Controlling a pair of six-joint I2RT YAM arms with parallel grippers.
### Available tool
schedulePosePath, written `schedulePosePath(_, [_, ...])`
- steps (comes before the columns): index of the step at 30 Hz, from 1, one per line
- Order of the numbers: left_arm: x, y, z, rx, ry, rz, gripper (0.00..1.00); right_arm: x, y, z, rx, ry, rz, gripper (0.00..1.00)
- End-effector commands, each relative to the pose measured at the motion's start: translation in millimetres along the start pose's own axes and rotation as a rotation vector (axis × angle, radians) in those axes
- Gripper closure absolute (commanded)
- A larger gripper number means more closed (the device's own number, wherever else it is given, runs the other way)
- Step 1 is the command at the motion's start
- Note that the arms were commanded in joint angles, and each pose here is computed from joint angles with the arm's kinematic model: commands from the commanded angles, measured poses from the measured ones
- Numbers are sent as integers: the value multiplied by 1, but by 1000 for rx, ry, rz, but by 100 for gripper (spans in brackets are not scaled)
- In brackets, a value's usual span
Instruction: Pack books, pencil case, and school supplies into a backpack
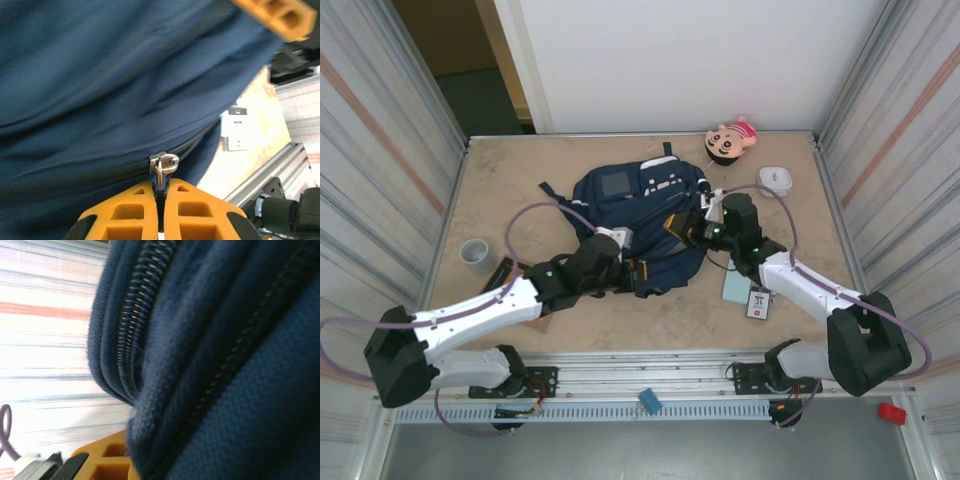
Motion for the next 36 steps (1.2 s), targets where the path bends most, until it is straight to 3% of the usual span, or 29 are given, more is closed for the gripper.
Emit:
schedulePosePath(1, [-15, 27, 3, 39, -45, 92, 100, -27, 28, 23, -145, 61, 62, 94])
schedulePosePath(6, [-20, 42, 3, 105, -69, 101, 100, -42, 23, 45, -140, 123, 70, 90])
schedulePosePath(7, [-20, 39, 3, 121, -77, 73, 100, -43, 24, 48, -131, 116, 71, 82])
schedulePosePath(10, [-17, 18, 11, 161, -105, -55, 100, -36, 27, 42, -95, 80, 78, 43])
schedulePosePath(12, [-14, 7, 17, 168, -115, -103, 100, -26, 27, 31, -57, 41, 73, 36])
schedulePosePath(15, [-8, -6, 21, 175, -112, -160, 100, -9, 28, 10, -13, -28, 77, 33])
schedulePosePath(17, [-5, -10, 21, 173, -104, -181, 100, -1, 30, 0, 14, -59, 74, 40])
schedulePosePath(21, [-4, -4, 22, 177, -105, -125, 100, 2, 34, -1, -51, -34, 46, 77])
schedulePosePath(25, [-10, 21, 27, 157, -129, -16, 100, -15, 42, 12, -117, 19, 40, 96])
schedulePosePath(27, [-17, 37, 33, 125, -153, 19, 100, -27, 49, 22, -146, 42, 60, 100])
schedulePosePath(36, [-40, 104, 58, 74, -271, 145, 100, -69, 95, 61, -307, 203, 189, 100])
Point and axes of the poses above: each hand's point on the last joint's axis, 136 mm out from that joint toward the fingers, its own x axis out along the fingers, its own y axis along the line the jaws close on, z = x × y, the point moved 6 cm from there along -x, back along the fingers, and after that the axes turned 5 degrees about -x, right-handed, at the moved point
